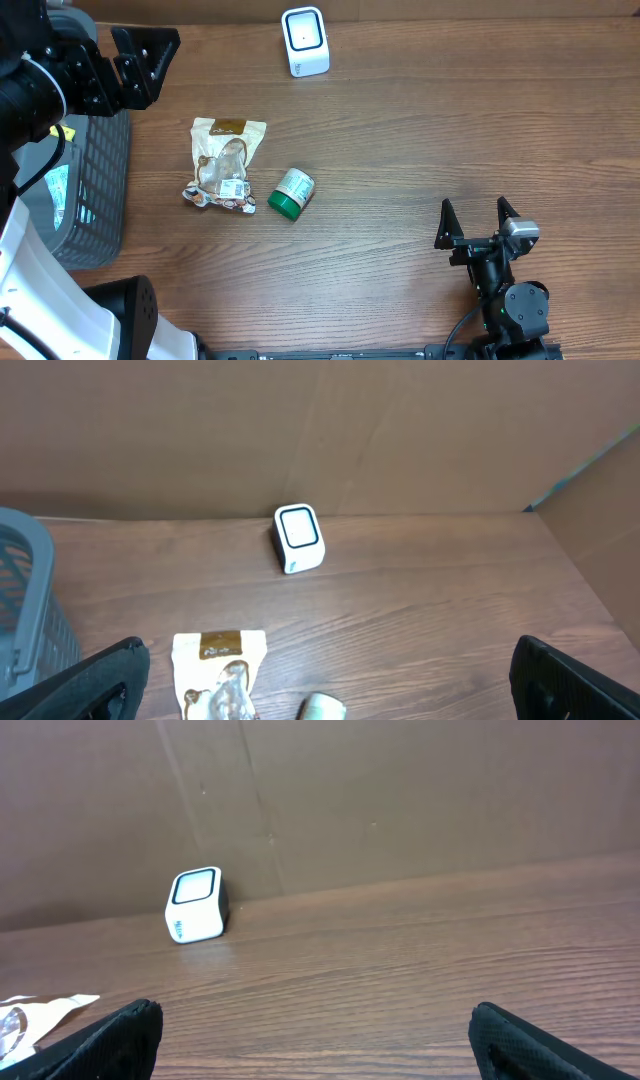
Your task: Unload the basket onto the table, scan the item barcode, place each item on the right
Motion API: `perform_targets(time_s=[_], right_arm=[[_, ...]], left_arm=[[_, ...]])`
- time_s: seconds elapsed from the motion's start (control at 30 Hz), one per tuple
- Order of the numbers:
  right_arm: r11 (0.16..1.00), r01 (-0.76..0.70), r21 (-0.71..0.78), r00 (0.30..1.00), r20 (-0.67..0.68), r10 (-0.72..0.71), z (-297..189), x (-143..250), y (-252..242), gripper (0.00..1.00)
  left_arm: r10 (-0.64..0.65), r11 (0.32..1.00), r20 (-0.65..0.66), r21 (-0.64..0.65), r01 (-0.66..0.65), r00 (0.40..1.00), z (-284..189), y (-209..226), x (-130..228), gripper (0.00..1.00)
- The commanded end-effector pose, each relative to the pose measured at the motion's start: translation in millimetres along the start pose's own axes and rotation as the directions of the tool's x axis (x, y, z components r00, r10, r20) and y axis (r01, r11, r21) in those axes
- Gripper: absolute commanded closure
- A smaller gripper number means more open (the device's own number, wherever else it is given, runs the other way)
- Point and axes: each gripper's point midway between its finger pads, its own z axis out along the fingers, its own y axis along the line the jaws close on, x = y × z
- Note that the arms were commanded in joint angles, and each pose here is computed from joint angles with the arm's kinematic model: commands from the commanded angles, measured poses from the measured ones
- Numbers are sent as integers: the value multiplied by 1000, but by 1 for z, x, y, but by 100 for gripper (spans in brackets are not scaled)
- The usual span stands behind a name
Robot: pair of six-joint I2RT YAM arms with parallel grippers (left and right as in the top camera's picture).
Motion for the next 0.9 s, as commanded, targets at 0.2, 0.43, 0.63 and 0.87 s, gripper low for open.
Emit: perform_targets(time_s=[0.2,0.43,0.63,0.87], right_arm=[[1000,-4,15,1000,-1,4,1,3,-3,0],[1000,-4,15,1000,-1,4,1,3,-3,0],[1000,-4,15,1000,-2,4,1,3,-3,0],[1000,-4,15,1000,-1,4,1,3,-3,0]], left_arm=[[56,974,63,-224,-40,996,-12,36,-15,1],[-185,679,214,-678,282,959,-54,151,-9,2],[-421,422,318,-761,494,850,-61,238,26,0],[-677,194,271,-832,520,685,-42,326,107,0]])
